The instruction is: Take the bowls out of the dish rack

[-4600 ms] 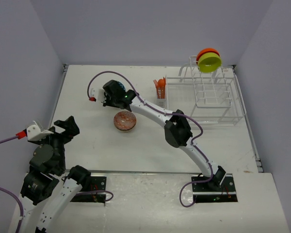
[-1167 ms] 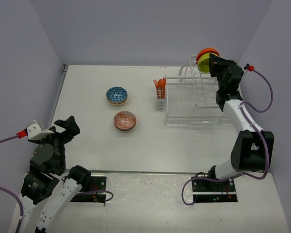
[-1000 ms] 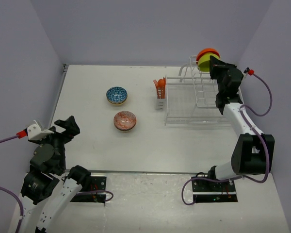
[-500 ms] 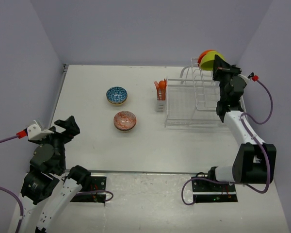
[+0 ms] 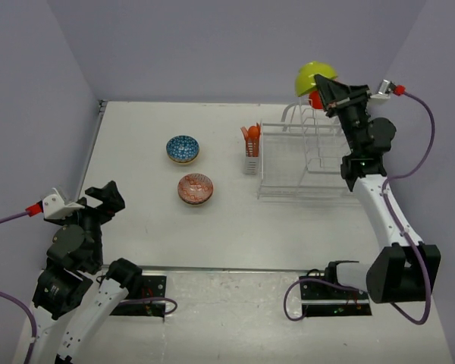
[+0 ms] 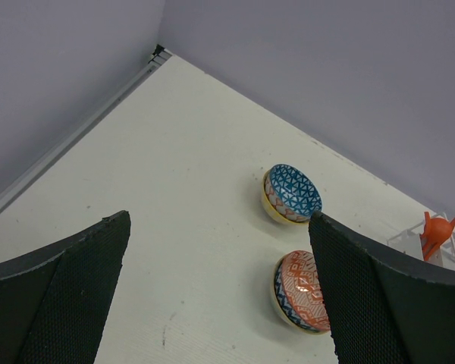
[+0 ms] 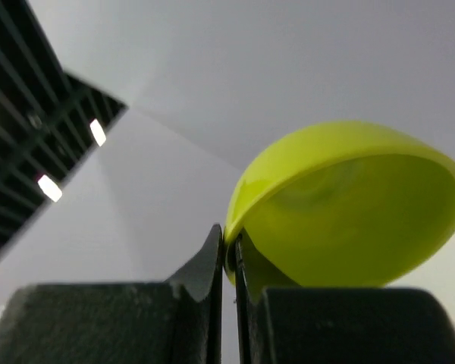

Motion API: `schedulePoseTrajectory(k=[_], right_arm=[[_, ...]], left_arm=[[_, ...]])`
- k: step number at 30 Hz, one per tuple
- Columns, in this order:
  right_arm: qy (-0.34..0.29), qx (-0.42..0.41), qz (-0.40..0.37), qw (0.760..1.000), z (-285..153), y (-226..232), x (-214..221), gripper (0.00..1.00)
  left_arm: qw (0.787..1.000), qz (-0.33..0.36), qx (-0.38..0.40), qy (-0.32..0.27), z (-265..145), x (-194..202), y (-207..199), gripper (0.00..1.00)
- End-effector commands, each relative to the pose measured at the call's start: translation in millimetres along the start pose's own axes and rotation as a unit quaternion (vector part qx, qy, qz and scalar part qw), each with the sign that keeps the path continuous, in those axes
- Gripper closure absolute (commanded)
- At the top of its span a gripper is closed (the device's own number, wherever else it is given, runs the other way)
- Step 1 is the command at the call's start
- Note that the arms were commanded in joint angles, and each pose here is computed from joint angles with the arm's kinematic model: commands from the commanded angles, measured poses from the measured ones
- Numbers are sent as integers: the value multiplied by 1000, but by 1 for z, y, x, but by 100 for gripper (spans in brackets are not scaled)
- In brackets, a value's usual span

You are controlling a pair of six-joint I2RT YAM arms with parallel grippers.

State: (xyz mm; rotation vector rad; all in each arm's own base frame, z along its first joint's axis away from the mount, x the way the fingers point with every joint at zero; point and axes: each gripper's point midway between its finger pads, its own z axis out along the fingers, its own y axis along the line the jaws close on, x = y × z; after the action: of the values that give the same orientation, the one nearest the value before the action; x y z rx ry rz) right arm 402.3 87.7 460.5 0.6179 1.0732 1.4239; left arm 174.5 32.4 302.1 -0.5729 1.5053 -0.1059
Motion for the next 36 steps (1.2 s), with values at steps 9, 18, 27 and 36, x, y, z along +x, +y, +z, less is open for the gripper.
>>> schedulePoseTrajectory(k=[9,18,27,36], right_arm=[[404,84,-457,788,-116,26,207,100],[585,237,-573,522,-236,-119,312,100],[648,262,-590,405,-288,-177,356,100],[690,248,-575,364,-320,-195,378,100]], left_arm=[[1000,-9,-12,-8,3,-5,-1,0],[1000,-3,-18,-1,5,-2,0,0],[1000,-4,-18,-1,4,-2,0,0],[1000,-4,-14,-1,4,-2,-1,0]])
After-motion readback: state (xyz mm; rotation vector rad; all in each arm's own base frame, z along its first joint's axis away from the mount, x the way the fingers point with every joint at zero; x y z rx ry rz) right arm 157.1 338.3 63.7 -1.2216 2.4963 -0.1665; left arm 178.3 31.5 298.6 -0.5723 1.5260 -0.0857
